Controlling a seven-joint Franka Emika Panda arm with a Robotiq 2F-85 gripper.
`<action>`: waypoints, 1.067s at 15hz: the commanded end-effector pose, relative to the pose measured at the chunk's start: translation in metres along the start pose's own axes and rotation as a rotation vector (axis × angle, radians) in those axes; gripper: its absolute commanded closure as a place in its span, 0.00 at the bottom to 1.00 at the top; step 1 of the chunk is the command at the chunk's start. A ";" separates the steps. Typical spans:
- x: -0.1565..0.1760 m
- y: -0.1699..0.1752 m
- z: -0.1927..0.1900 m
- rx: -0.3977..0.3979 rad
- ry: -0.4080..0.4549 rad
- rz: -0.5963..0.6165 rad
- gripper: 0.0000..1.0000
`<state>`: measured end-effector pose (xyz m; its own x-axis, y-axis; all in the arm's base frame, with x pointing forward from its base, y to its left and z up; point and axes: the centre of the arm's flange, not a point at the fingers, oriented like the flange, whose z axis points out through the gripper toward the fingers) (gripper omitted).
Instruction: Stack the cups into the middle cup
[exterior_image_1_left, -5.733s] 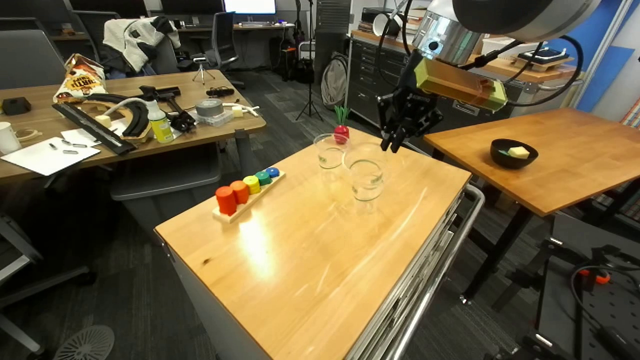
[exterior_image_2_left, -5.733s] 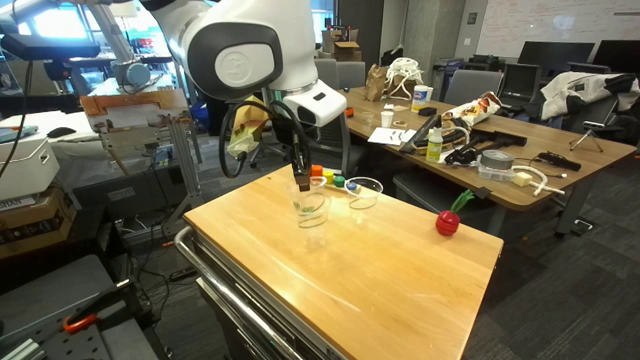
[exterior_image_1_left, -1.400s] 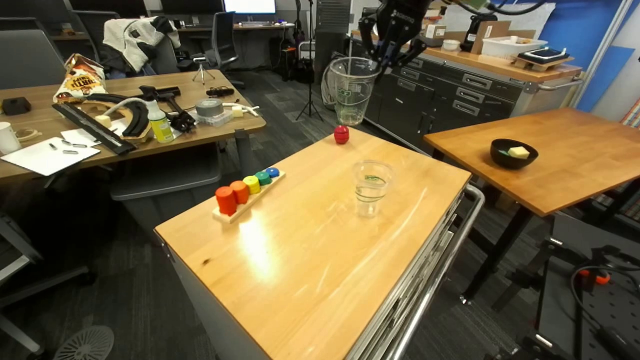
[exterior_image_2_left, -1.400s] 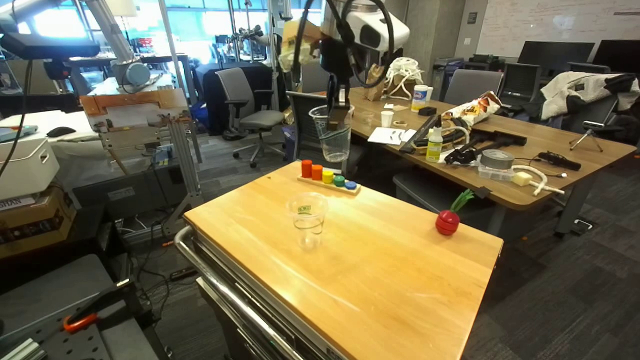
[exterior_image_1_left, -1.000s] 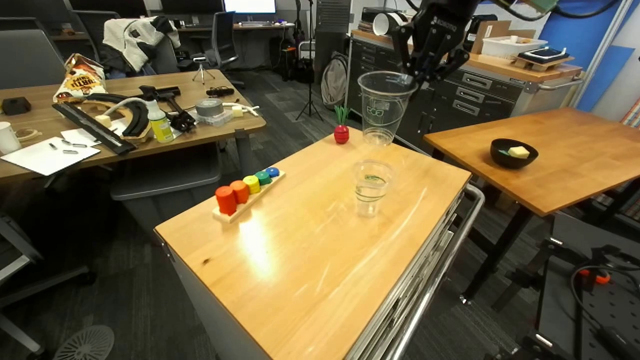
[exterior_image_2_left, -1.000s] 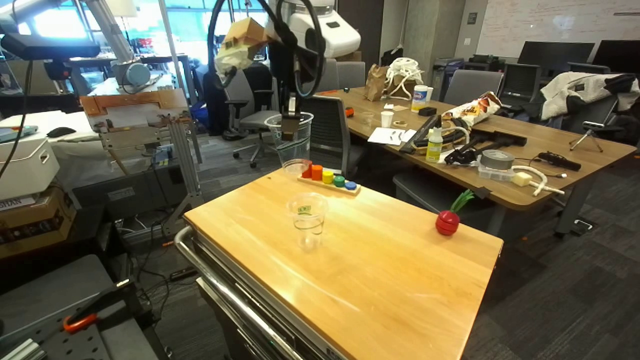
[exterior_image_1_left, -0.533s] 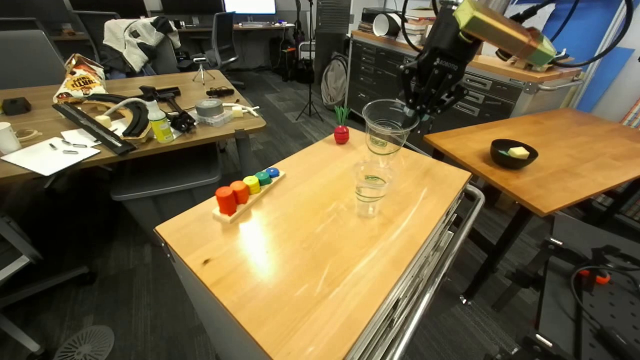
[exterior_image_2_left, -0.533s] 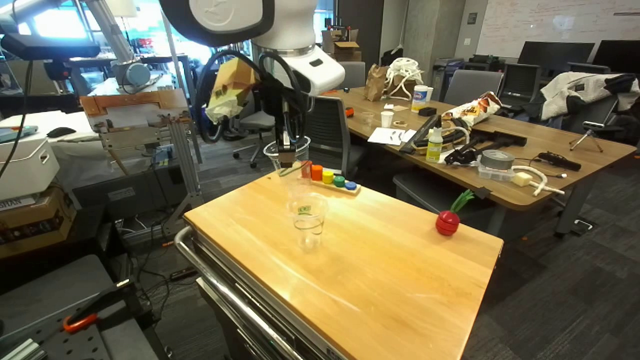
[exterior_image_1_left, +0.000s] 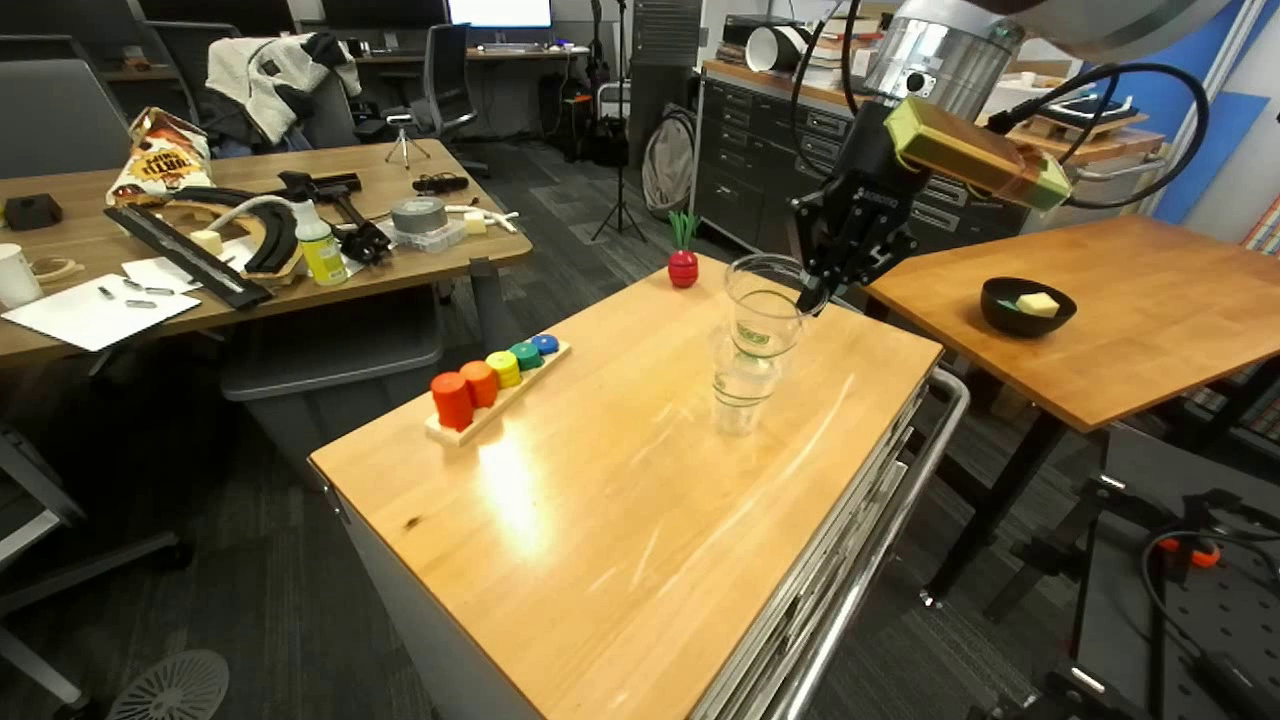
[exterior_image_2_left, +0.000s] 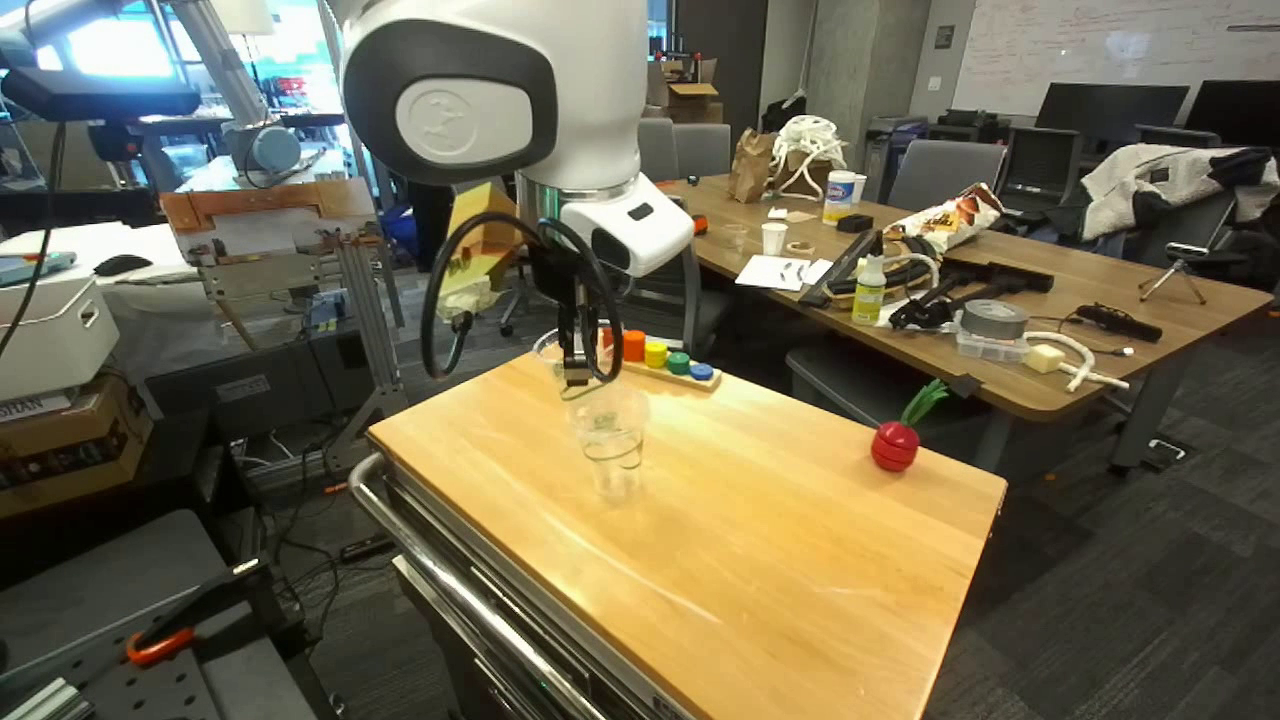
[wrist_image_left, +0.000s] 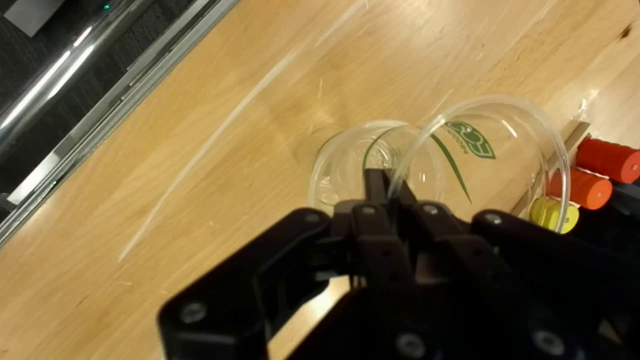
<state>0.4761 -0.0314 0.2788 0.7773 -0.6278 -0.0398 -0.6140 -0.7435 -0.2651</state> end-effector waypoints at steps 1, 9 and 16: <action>0.006 0.002 0.012 0.025 0.021 -0.013 0.70; 0.020 0.005 -0.007 -0.030 0.020 -0.016 0.16; -0.023 -0.034 -0.106 -0.130 -0.099 -0.351 0.00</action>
<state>0.4782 -0.0302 0.3249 0.8995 -0.4317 -0.0667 -0.4367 -0.8845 -0.1644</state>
